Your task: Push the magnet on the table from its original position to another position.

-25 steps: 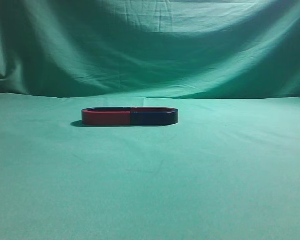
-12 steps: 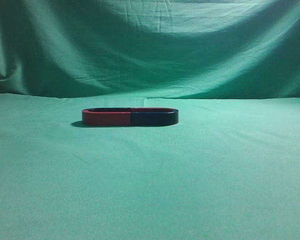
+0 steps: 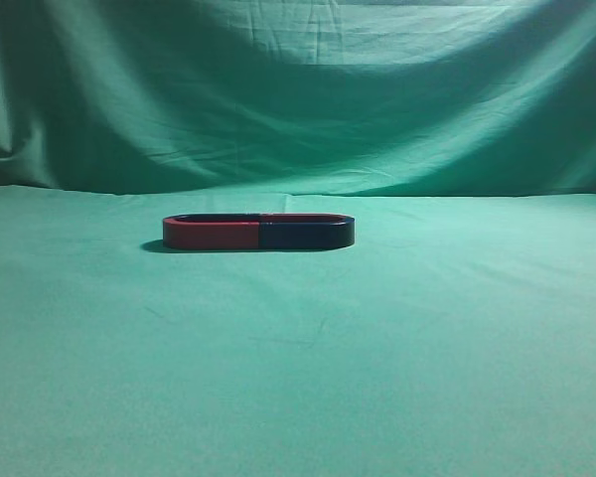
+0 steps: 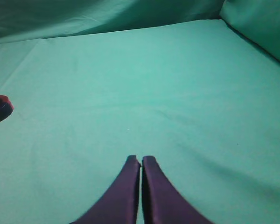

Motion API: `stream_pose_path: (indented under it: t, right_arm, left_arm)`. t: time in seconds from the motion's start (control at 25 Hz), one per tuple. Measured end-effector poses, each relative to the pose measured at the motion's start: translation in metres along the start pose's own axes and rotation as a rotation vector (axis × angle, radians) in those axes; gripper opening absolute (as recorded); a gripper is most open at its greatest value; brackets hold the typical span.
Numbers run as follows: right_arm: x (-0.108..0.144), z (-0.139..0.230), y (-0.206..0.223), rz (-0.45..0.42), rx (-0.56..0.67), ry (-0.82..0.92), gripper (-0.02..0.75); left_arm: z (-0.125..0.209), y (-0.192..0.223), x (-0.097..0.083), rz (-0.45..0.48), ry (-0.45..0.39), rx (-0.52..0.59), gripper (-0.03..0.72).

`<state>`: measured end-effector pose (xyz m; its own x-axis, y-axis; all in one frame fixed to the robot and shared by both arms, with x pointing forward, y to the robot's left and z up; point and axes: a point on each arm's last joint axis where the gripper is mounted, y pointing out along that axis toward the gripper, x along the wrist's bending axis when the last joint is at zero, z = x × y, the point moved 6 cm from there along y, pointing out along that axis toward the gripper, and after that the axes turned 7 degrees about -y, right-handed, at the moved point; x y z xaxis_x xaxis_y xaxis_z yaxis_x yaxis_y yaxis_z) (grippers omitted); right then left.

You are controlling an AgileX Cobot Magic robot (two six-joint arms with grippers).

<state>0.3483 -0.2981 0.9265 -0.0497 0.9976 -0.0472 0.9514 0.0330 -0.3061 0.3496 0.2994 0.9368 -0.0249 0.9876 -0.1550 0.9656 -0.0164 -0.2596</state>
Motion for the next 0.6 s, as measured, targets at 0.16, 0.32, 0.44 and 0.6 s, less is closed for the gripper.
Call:
stream_pose_path:
  t: [0.16,0.32,0.44,0.6]
  right_arm:
    - [0.0,0.0,0.0,0.0,0.0,0.002,0.0]
    - [0.0,0.0,0.0,0.0,0.0,0.002,0.0]
    - [0.0,0.0,0.0,0.0,0.0,0.002,0.0]
    - [0.0,0.0,0.0,0.0,0.0,0.002,0.0]
  left_arm:
    - [0.0,0.0,0.0,0.0,0.0,0.0,0.372]
    - [0.0,0.0,0.0,0.0,0.0,0.0,0.372]
    - [0.0,0.0,0.0,0.0,0.0,0.0,0.372]
    - [0.0,0.0,0.0,0.0,0.0,0.0,0.372]
